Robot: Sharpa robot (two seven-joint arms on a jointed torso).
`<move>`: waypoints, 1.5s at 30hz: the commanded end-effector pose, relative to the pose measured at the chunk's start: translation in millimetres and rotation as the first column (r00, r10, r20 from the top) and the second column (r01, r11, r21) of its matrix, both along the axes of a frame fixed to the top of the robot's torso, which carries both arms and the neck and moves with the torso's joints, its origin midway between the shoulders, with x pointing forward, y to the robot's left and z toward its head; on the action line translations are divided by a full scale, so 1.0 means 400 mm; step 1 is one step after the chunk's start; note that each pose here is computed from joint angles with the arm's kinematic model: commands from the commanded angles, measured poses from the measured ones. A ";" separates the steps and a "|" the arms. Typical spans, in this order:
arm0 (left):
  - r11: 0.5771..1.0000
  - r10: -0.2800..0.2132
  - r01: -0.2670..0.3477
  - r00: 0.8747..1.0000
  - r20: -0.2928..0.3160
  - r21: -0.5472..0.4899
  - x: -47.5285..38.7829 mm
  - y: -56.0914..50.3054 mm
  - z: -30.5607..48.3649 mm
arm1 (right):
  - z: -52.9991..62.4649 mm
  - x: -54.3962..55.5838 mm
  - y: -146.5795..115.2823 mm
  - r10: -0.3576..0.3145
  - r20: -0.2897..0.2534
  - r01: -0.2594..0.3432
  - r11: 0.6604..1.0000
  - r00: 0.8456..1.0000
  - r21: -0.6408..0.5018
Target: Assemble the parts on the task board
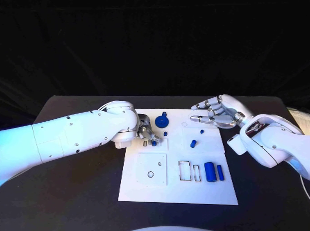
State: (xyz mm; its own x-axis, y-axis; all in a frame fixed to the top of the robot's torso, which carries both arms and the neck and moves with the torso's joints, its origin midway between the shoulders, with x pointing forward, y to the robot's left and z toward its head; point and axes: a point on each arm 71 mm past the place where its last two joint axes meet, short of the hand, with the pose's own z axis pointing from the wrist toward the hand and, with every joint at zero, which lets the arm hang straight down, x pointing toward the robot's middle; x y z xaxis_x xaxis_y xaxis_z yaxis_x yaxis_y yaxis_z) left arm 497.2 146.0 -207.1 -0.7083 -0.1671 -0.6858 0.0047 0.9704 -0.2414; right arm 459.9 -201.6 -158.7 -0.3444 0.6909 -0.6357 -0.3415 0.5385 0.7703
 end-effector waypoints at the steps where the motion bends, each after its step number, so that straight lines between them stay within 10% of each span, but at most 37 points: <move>1: 0.998 0.018 -0.016 0.999 -0.026 0.058 -0.011 0.011 -0.019 | -0.001 -0.002 0.003 0.013 0.002 -0.013 1.000 1.000 -0.008; 15: 0.998 0.059 -0.058 0.998 0.022 -0.038 -0.015 0.027 0.030 | -0.007 0.001 -0.002 0.006 -0.001 -0.006 1.000 1.000 -0.009; 28: 0.996 0.092 -0.092 0.996 0.013 -0.010 0.066 0.102 0.158 | -0.017 0.003 -0.002 0.002 -0.010 -0.002 1.000 1.000 -0.011; 45: 0.988 0.112 -0.114 0.993 0.028 0.107 0.157 0.103 0.126 | -0.018 0.003 0.001 0.004 -0.011 -0.004 1.000 1.000 -0.011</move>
